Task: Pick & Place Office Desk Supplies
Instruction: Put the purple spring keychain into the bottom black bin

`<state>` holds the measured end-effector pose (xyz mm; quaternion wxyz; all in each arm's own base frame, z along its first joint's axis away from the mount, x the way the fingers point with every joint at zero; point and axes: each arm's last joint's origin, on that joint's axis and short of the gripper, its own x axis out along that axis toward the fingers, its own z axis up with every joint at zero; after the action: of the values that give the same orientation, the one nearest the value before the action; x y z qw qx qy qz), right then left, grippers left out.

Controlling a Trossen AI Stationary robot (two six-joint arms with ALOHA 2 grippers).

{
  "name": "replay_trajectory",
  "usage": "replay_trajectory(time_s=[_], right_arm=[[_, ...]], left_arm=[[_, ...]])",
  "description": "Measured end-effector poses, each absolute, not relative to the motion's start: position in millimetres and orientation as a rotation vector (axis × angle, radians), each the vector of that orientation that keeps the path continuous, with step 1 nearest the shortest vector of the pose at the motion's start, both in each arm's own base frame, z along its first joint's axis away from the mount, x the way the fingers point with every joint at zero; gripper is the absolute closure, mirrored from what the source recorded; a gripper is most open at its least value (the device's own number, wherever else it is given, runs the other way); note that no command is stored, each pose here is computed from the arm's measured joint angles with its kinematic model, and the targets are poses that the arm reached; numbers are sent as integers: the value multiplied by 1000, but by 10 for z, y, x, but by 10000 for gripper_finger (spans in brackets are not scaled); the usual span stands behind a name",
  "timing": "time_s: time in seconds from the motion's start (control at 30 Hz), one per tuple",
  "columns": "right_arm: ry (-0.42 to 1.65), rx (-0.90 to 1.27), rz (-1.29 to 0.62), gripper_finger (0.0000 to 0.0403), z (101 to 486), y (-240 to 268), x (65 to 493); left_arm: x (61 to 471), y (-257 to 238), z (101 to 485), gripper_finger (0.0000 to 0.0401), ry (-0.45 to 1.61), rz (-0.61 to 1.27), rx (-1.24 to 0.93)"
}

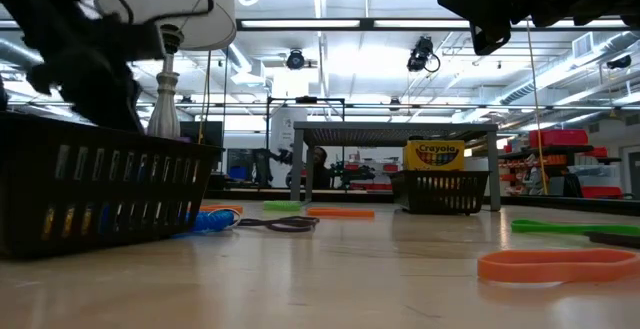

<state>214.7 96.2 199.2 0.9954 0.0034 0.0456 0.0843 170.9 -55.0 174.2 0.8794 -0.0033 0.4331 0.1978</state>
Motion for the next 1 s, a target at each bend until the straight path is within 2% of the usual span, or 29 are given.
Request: replay_trajectory(time_s=[0.27, 0.47, 0.67, 1.0], right_arm=[[91, 3, 169, 231, 1992, 962, 2147], [92, 3, 169, 231, 1991, 963, 2147], [92, 3, 169, 231, 1991, 963, 2147], [91, 3, 169, 231, 1992, 963, 2147]], left_arm=[[1823, -886, 1911, 382, 695, 157, -42], [1799, -1118, 1989, 382, 634, -55, -88], [1751, -1318, 1947, 383, 668, -209, -126], [1837, -1446, 1469, 383, 899, -166, -96]])
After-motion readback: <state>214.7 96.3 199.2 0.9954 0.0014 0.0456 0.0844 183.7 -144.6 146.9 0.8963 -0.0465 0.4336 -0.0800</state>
